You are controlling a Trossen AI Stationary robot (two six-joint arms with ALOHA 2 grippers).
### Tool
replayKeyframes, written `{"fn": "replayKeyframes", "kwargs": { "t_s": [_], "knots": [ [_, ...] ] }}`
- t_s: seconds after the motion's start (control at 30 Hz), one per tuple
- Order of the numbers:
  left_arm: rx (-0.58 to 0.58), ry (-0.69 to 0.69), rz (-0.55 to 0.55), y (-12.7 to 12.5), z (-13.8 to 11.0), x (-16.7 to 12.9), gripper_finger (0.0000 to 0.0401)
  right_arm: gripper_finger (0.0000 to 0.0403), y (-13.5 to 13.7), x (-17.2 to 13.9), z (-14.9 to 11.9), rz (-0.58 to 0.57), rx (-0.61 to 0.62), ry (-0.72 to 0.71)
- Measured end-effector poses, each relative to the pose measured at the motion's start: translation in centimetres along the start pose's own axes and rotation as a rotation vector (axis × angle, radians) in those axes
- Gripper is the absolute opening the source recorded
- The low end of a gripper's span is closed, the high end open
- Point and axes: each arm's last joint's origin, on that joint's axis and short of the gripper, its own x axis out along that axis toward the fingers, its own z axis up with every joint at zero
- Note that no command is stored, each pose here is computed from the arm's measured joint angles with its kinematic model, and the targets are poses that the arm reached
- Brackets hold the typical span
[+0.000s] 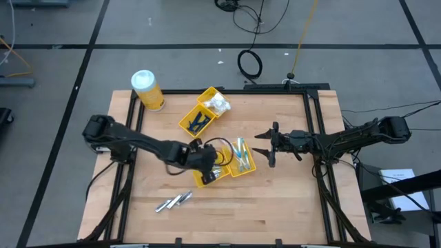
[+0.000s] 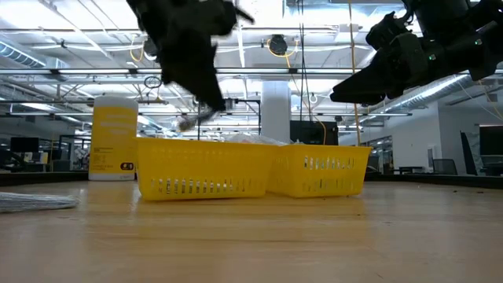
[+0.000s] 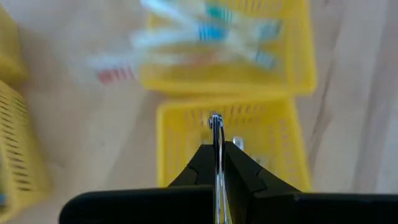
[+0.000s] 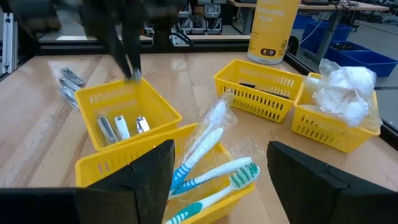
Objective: Pick & Place Travel size toiletries
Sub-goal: Put the silver nail cutter into the bottom left yellow basket
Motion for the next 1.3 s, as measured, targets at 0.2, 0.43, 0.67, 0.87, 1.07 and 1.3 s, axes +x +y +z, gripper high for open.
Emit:
{"fn": "replayKeyframes", "kwargs": {
  "t_s": [0.2,0.43,0.67,0.87,1.07,1.3],
  "knots": [
    [-0.054,0.173,-0.082,0.0,-1.1,3.4,0.0002,0.0242,0.0,0.0,0.0,0.000,0.000,-0.001],
    [-0.061,0.219,-0.094,-0.1,-1.6,3.7,0.0004,0.0242,0.0,0.0,0.0,0.000,0.001,-0.003],
    [-0.086,0.229,-0.119,-0.4,-1.7,3.6,0.0045,0.0242,0.0,0.0,0.0,0.000,0.000,-0.001],
    [-0.077,0.249,-0.112,-0.1,-1.7,3.5,0.0113,0.0242,0.0,0.0,0.0,0.000,0.000,-0.002],
    [-0.066,0.323,-0.224,0.9,-1.3,2.0,0.0166,0.0242,0.0,0.0,0.0,0.000,0.000,-0.002],
    [-0.138,0.303,-0.217,-0.1,-1.8,-2.5,0.0181,0.0242,0.0,0.0,0.0,0.000,0.000,-0.001]
  ]
}}
